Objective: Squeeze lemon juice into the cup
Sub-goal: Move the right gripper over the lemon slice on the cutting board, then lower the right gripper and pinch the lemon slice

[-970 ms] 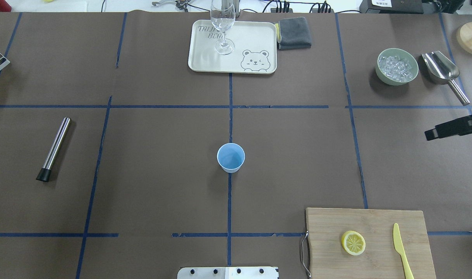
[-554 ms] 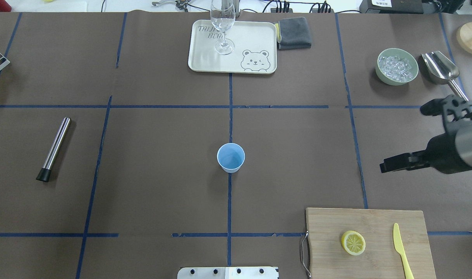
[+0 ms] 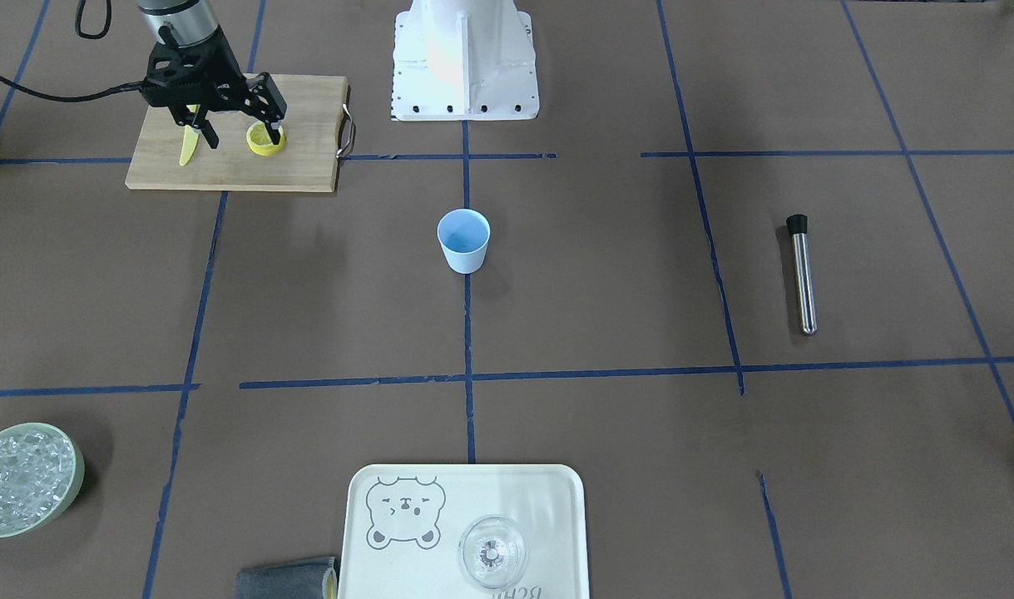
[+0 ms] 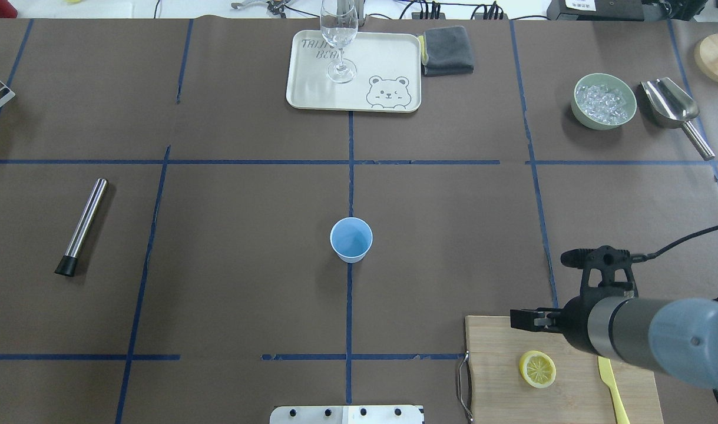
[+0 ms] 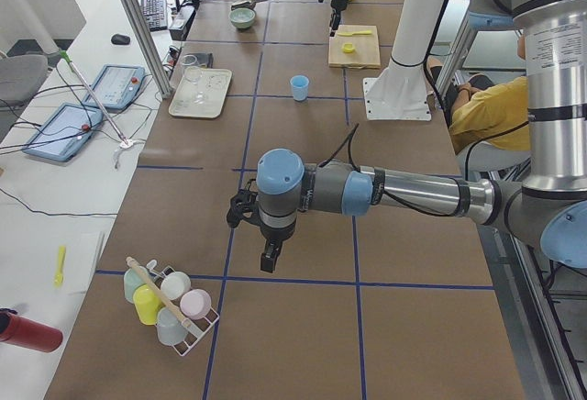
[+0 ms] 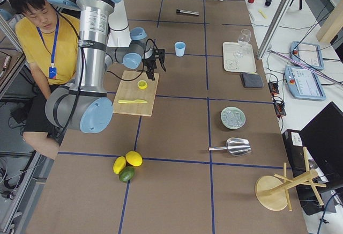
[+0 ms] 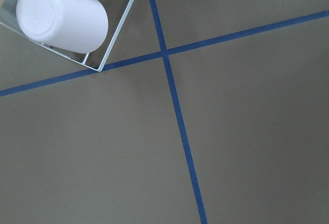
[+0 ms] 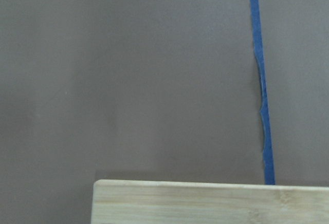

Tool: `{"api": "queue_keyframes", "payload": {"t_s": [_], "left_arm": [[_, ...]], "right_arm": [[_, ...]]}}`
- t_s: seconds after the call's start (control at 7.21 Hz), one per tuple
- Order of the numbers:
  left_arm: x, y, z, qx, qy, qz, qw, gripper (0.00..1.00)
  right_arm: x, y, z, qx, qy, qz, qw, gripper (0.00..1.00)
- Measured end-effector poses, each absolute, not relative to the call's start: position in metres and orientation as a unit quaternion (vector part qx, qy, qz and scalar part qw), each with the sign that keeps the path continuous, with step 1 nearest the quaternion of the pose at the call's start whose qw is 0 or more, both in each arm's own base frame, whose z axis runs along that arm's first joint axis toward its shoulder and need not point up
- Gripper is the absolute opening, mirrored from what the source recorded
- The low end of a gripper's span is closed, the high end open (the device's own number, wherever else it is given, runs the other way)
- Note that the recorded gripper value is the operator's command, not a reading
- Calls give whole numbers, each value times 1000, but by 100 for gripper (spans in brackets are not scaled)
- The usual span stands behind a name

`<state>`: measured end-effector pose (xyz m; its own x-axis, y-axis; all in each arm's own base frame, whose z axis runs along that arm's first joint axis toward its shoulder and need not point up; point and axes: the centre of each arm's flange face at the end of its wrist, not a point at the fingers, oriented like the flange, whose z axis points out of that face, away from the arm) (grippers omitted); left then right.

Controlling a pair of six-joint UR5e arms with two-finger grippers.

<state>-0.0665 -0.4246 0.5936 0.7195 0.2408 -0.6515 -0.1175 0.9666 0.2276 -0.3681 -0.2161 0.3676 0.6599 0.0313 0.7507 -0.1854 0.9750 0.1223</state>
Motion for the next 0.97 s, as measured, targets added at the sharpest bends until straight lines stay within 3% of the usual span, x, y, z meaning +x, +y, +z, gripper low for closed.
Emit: {"api": "queue_keyframes", "payload": {"t_s": [0.28,0.97], "left_arm": [[-66,-425,592,87,362,98,923,100],[-66,-425,591,88,362,98,923,100]], "right_arm": [[-396,-178,381,105,-399,64,909,93],[-394,-156,428,105,-377,45,919,92]]}}
